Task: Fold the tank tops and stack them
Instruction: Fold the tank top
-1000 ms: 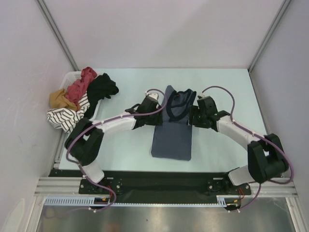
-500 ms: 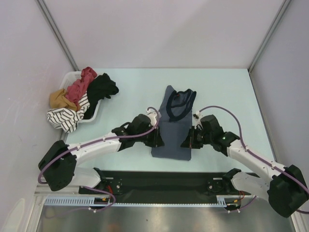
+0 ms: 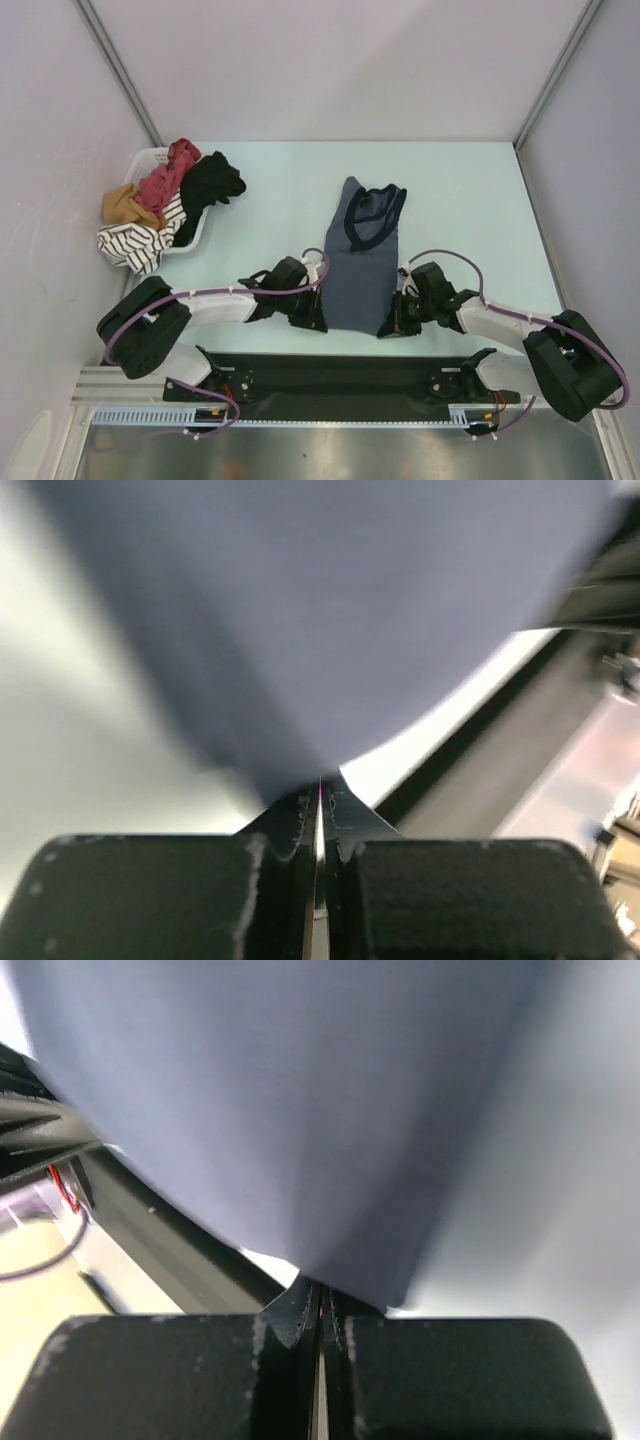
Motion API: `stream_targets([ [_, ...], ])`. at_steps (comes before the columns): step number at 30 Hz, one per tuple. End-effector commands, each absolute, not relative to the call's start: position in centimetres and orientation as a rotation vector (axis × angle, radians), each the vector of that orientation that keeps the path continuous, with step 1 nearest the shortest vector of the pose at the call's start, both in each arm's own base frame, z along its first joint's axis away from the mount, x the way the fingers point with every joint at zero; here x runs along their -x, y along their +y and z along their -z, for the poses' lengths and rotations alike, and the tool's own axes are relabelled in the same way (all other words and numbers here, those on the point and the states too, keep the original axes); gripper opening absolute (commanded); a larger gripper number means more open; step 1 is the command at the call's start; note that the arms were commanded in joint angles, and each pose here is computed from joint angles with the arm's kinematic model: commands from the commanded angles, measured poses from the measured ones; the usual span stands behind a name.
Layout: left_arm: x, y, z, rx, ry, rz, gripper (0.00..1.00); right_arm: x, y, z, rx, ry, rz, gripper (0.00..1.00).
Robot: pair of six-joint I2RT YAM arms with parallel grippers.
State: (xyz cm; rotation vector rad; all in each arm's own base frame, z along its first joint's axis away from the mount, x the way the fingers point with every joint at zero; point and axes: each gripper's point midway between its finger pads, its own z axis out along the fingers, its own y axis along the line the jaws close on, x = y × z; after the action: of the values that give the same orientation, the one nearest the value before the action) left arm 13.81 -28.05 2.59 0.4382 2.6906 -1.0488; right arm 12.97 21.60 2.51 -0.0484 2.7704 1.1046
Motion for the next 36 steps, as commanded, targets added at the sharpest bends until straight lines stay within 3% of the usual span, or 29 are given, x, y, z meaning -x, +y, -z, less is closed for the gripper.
stream_targets([
  [1, -15.4, -26.2, -0.7, -0.325, 2.706, 0.966, 0.05, -14.1, 19.7, -1.1, -0.052, 2.759, -1.077, 0.00],
  [4, -16.0, -23.9, 0.3, -0.266, 2.739, 0.800, 0.03, -14.3, 18.2, -0.3, -0.100, 2.792, -0.976, 0.00],
  [9, -16.1, -23.4, -1.3, -0.256, 2.696, 0.788, 0.07, -15.3, 17.8, -2.4, -0.102, 2.725, -0.936, 0.05],
  [15, -16.2, -23.9, -5.5, -0.260, 2.562, 0.884, 0.27, -16.0, 17.8, -6.2, -0.094, 2.633, -0.943, 0.27],
  [20, -17.1, -26.3, -10.3, -0.293, 2.430, 1.016, 0.33, -16.4, 19.6, -8.2, -0.072, 2.590, -1.063, 0.30],
  [23, -17.6, -28.0, -11.1, -0.318, 2.419, 1.061, 0.32, -17.0, 21.0, -8.3, -0.043, 2.591, -1.092, 0.19],
  [24, -17.6, -28.5, -11.3, -0.331, 2.420, 1.085, 0.31, -17.1, 21.7, -8.6, -0.026, 2.589, -1.109, 0.06],
  [25, -17.8, -28.8, -10.5, -0.328, 2.445, 1.075, 0.30, -17.5, 22.1, -8.8, -0.019, 2.579, -1.118, 0.02],
  [36, -16.7, -26.3, -0.7, -0.244, 2.693, 0.862, 0.17, -16.9, 19.6, -2.7, -0.145, 2.746, -0.911, 0.00],
])
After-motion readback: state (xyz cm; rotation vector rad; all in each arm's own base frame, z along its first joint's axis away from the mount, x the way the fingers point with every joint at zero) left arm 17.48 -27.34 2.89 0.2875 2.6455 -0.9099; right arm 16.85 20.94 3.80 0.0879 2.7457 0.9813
